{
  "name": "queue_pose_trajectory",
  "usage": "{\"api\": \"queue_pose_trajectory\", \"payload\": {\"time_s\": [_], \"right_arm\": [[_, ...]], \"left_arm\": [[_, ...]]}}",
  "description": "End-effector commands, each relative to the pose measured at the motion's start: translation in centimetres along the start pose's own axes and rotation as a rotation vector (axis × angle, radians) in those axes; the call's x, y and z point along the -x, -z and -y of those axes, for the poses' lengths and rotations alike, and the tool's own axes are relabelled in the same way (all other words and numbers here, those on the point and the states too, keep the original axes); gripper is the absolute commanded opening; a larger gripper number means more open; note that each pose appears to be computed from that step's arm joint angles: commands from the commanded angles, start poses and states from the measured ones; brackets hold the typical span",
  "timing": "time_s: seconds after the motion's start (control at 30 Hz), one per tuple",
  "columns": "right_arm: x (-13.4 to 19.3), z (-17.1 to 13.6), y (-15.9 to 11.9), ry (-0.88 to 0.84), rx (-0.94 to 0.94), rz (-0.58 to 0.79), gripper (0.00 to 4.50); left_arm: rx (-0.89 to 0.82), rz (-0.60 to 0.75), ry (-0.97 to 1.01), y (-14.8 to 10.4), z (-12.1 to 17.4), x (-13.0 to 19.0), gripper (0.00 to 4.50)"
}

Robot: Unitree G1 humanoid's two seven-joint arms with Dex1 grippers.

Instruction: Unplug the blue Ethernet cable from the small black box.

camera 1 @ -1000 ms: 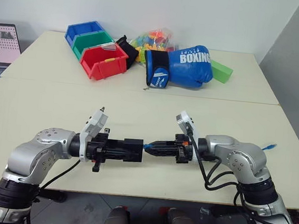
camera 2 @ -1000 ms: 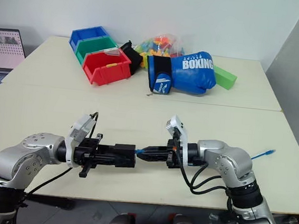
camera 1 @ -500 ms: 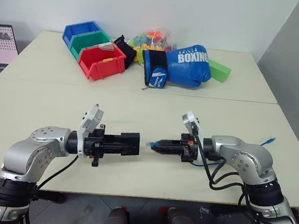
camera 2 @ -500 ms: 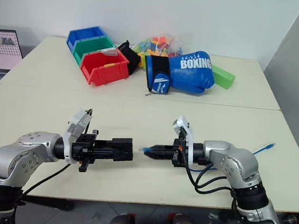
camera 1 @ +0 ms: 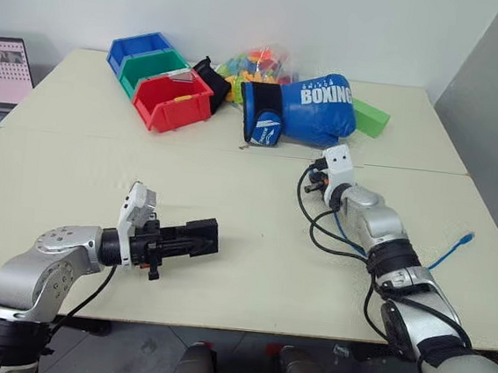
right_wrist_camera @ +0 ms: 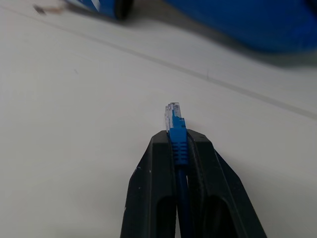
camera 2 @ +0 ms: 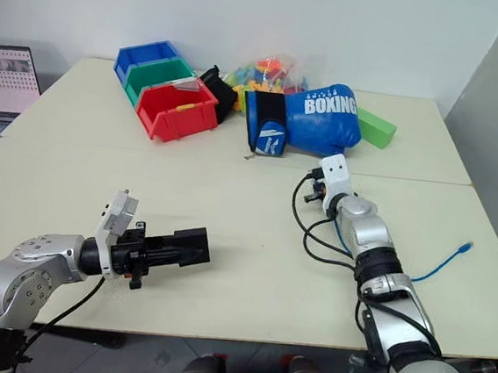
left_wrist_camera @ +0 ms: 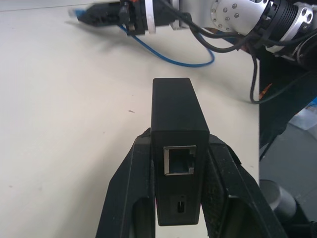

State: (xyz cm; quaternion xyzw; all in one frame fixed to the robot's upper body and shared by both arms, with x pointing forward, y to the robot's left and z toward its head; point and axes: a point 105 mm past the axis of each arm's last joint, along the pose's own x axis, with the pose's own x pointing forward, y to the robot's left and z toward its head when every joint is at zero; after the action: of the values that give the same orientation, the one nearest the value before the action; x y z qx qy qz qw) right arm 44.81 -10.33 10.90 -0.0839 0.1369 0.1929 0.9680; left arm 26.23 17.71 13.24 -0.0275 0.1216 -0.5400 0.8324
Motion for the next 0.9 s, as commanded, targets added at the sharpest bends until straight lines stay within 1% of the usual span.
{"api": "queue_pose_trajectory", "payload": {"time_s": [0.03, 0.07, 0.1, 0.13, 0.17, 0.23, 0.3, 0.37, 0.4, 0.43, 0.53, 0.6, 0.7, 0.73, 0.9], "right_arm": [[-0.4, 0.6, -1.1, 0.016, -0.011, 0.019, 0.88], [-0.4, 0.5, -1.1, 0.011, -0.017, 0.018, 1.04], [-0.4, 0.5, -1.1, 0.006, -0.025, 0.022, 1.38], [-0.3, 0.5, -1.3, 0.003, -0.043, 0.029, 1.51], [-0.2, 0.6, -1.6, -0.002, -0.044, 0.045, 1.81], [0.9, 0.4, -3.0, -0.048, -0.012, 0.104, 2.29], [2.3, -0.2, -4.2, -0.105, 0.048, 0.160, 2.66], [4.0, -1.9, -5.3, -0.192, 0.107, 0.216, 3.07], [5.0, -3.2, -5.9, -0.258, 0.124, 0.245, 3.39], [6.0, -4.6, -6.4, -0.332, 0.145, 0.270, 3.61], [8.9, -8.4, -7.2, -0.534, 0.195, 0.308, 4.34], [10.3, -10.2, -7.4, -0.629, 0.214, 0.308, 4.34], [11.9, -12.7, -7.8, -0.746, 0.273, 0.307, 4.34], [12.1, -13.1, -7.9, -0.762, 0.282, 0.303, 4.34], [12.1, -13.7, -7.8, -0.788, 0.307, 0.278, 4.34]], "left_arm": [[-0.059, 0.026, -0.029, -0.6, -0.1, 0.0, 0.78], [-0.061, 0.030, -0.039, -0.6, -0.3, 0.0, 0.78], [-0.063, 0.035, -0.049, -0.6, -0.4, 0.0, 0.78], [-0.070, 0.041, -0.071, -0.7, -0.8, -0.1, 0.78], [-0.082, 0.054, -0.112, -0.9, -1.5, -0.1, 0.78], [-0.145, 0.102, -0.273, -2.0, -4.1, 0.1, 0.78], [-0.219, 0.138, -0.453, -3.2, -6.8, 0.4, 0.78], [-0.268, 0.184, -0.599, -4.2, -8.9, 1.2, 0.78], [-0.293, 0.207, -0.680, -4.6, -10.0, 1.7, 0.78], [-0.305, 0.225, -0.747, -4.9, -10.9, 2.3, 0.78], [-0.329, 0.270, -0.883, -5.3, -12.6, 3.4, 0.78], [-0.339, 0.287, -0.951, -5.3, -13.4, 4.1, 0.78], [-0.313, 0.315, -1.021, -4.3, -14.5, 4.7, 0.78], [-0.279, 0.330, -1.050, -3.7, -14.9, 5.0, 0.78], [-0.223, 0.291, -1.099, -1.1, -16.0, 5.1, 0.78]]}}
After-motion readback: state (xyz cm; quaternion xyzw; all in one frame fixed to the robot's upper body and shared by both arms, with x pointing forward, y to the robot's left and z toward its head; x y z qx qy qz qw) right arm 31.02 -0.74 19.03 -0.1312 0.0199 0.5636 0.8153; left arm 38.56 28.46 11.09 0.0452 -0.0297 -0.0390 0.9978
